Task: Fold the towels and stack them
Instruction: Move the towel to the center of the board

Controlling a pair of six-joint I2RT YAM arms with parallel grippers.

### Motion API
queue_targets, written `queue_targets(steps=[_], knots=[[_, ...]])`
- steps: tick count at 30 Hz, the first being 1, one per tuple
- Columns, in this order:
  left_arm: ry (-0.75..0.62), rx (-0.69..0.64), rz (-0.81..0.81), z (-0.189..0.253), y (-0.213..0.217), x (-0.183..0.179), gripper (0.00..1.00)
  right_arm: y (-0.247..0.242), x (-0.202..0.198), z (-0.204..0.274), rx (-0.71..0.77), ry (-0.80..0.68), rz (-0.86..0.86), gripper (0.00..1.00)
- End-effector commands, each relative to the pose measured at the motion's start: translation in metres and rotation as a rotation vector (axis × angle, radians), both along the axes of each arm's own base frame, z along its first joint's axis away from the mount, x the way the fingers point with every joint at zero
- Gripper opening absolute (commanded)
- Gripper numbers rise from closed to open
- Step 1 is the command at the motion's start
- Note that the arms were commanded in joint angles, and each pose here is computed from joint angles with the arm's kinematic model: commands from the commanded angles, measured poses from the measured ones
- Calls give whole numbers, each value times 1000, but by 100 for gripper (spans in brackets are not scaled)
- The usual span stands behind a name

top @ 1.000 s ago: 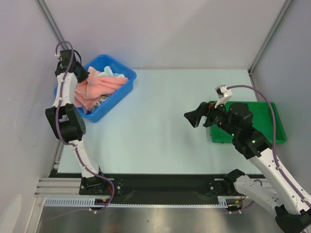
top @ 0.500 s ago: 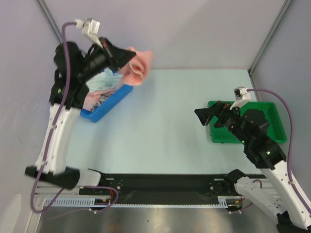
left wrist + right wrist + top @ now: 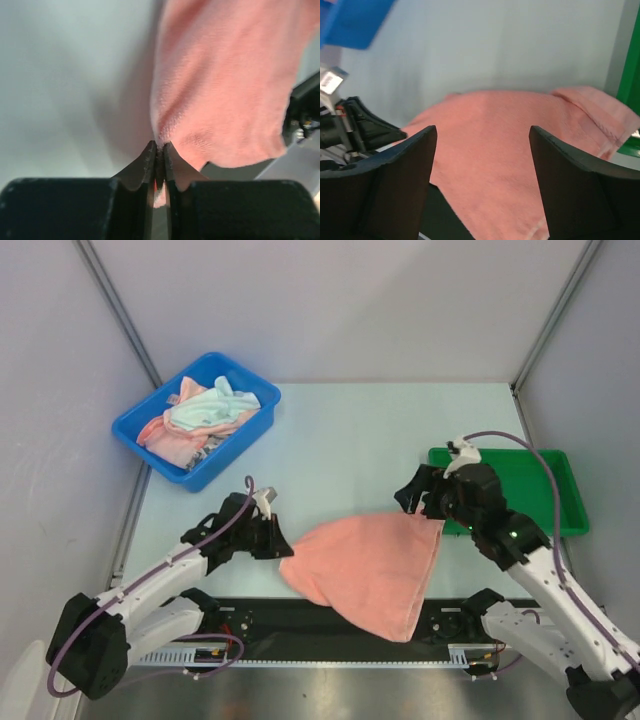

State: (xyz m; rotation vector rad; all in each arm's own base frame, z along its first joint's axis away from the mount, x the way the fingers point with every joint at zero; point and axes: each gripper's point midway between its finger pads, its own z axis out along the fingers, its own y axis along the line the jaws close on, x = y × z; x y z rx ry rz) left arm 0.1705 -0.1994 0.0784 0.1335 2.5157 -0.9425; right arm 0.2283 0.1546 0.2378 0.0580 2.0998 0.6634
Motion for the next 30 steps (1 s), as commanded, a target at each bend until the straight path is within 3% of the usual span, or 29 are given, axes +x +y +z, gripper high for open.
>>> queue_targets(steps=[1, 4, 6, 8, 12, 16, 17, 21, 24, 30], knots=[[-66, 29, 115, 11, 10, 17, 16, 5, 12, -42, -58, 110, -15, 74], [-57, 83, 184, 12, 22, 20, 40, 5, 25, -77, -135, 197, -44, 61], [-90, 91, 252, 29, 27, 33, 51, 1, 27, -90, -162, 250, -74, 53], [-149, 67, 218, 47, 18, 41, 57, -9, 23, -104, -200, 308, -132, 52], [-328, 27, 45, 99, -36, 56, 58, -41, 21, -107, -258, 292, -251, 52], [-312, 63, -94, 98, -90, 58, 58, -73, 18, -112, -271, 321, -323, 45], [-255, 107, -98, 77, -97, 64, 58, -81, 17, -113, -265, 333, -348, 44], [-183, 307, -17, 40, -90, 91, 58, -82, 16, -112, -203, 345, -396, 45], [-105, 425, 3, -1, -72, 85, 58, -93, 24, -115, -188, 336, -461, 48], [-24, 476, 10, -45, -53, 65, 58, -117, 26, -131, -187, 361, -547, 49]])
